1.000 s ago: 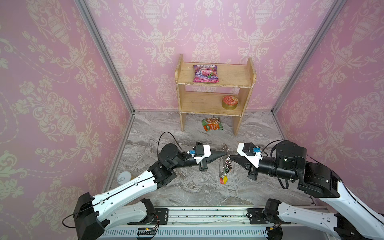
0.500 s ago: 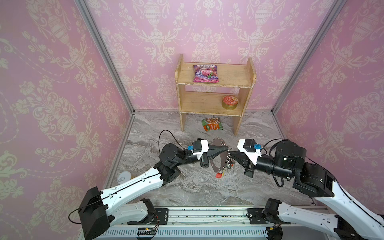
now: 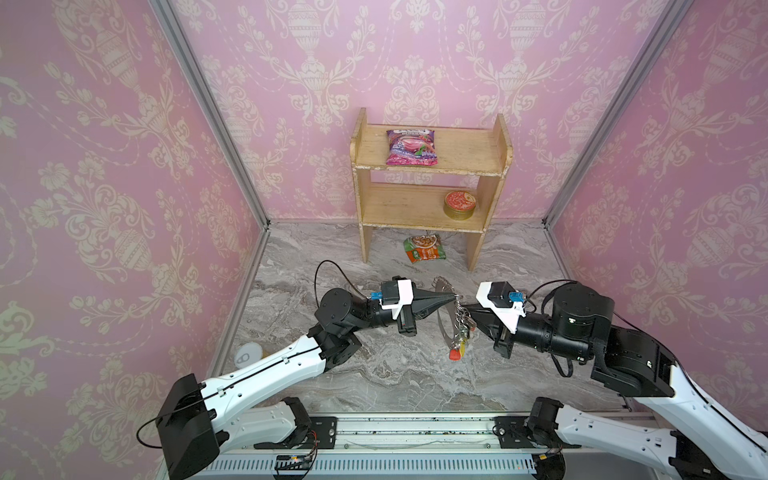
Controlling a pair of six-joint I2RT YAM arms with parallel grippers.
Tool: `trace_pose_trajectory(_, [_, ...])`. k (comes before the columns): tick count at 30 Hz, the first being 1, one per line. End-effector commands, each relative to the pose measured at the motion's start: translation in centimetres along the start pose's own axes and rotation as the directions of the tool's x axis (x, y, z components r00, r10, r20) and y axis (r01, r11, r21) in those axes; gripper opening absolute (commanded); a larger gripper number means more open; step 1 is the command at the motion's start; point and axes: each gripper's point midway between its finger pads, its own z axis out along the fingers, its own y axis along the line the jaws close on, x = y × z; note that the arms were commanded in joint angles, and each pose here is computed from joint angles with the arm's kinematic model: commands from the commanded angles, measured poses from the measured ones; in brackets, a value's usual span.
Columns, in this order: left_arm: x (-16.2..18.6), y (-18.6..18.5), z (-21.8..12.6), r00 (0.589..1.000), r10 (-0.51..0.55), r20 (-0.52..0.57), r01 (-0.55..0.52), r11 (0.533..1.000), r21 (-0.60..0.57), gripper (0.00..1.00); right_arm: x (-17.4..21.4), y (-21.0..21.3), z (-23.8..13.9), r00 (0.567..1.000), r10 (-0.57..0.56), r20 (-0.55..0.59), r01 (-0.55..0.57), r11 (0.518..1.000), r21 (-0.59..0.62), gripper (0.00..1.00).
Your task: Put the keys on the keyring
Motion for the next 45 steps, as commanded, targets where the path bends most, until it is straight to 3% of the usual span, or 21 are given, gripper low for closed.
trace_pose_trajectory(1, [-2.3,-0.6,-0.4,0.997,0.054,0.054,-0.056,0.998,0.025,0.00,-0.1,-0.9,-1.5,0.999,-0.038,-0.034,0.040,0.998,0.047,0.18])
trace_pose_trajectory(5, [-2.2,-0.8,-0.3,0.998,0.046,0.052,-0.048,0.998,0.041,0.00,-1.1,-1.4,-2.3,0.998,-0.063,-0.015,0.064,0.995,0.073,0.24])
trace_pose_trajectory(15, [-2.1,-1.1,-0.1,0.999,0.024,0.036,-0.026,0.997,0.071,0.00,-4.4,-0.4,-2.7,0.990,-0.066,0.123,0.066,0.998,0.010,0.25])
trace_pose_trajectory(24, [-1.9,-1.4,-0.1,0.999,0.018,0.030,-0.021,0.996,0.088,0.00,-5.1,0.8,-2.0,0.987,-0.051,0.153,0.062,0.996,-0.065,0.19])
trace_pose_trajectory(45, [-2.1,-1.8,-0.2,1.000,0.010,0.030,-0.014,0.993,0.114,0.00,-4.9,0.8,-1.0,0.987,-0.027,0.160,0.042,0.995,-0.088,0.09])
